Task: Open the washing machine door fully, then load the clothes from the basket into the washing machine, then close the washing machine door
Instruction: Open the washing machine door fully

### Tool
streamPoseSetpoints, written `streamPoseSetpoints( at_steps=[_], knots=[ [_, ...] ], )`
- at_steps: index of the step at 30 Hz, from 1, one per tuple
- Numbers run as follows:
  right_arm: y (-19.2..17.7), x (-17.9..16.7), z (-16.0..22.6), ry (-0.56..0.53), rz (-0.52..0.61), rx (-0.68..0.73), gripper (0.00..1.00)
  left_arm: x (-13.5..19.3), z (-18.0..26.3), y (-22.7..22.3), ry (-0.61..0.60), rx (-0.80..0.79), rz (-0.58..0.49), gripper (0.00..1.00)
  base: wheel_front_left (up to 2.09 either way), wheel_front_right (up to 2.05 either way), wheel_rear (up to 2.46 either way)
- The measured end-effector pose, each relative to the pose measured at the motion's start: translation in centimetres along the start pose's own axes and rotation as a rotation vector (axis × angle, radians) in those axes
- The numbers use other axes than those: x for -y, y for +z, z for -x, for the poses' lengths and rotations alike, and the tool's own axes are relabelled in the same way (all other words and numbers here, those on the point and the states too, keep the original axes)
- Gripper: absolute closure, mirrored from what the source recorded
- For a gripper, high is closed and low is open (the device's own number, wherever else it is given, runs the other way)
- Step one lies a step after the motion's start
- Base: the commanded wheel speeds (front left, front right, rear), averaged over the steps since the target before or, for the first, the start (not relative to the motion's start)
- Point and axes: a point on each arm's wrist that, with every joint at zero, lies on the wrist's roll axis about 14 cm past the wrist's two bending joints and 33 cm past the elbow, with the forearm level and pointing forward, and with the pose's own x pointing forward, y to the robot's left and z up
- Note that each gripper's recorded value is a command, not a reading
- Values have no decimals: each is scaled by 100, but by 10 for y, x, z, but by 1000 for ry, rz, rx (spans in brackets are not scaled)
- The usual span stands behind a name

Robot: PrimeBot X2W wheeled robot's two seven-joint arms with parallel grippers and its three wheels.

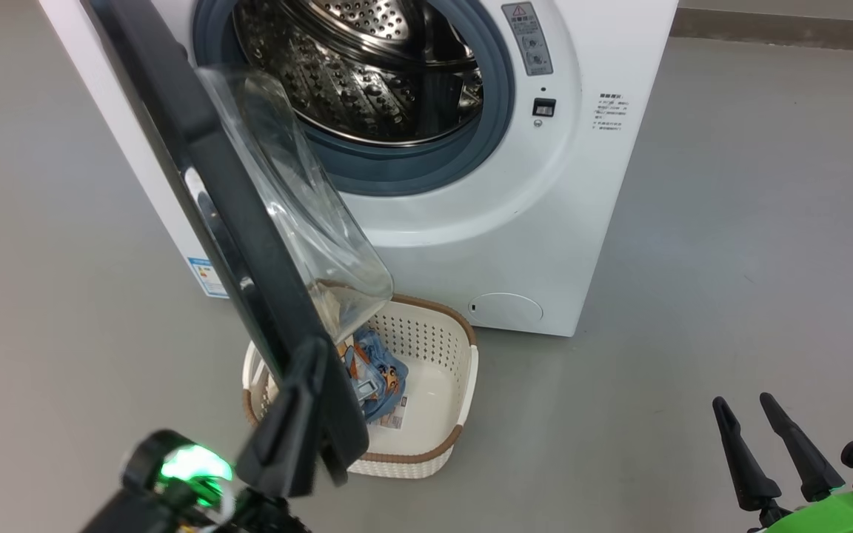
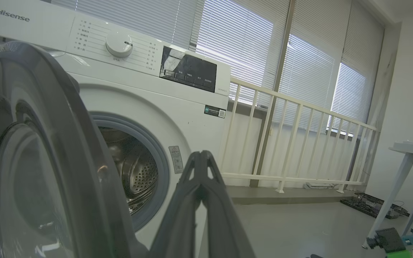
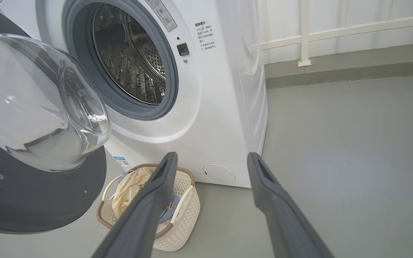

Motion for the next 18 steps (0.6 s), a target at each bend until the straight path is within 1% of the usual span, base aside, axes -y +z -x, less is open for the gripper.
streamPoseSetpoints(
  at_steps=[6, 10, 18],
  knots=[
    [-1, -3, -2, 10, 1, -4, 0, 3, 16, -48, 3, -163, 72, 100, 0, 0, 0],
    [-2, -6, -2, 18, 0, -5, 0, 2, 27, -74, 13, -254, 100, 100, 0, 0, 0],
    [-3, -9, -3, 29, -1, -7, 0, 1, 30, -104, 5, -343, 124, 100, 0, 0, 0]
  ],
)
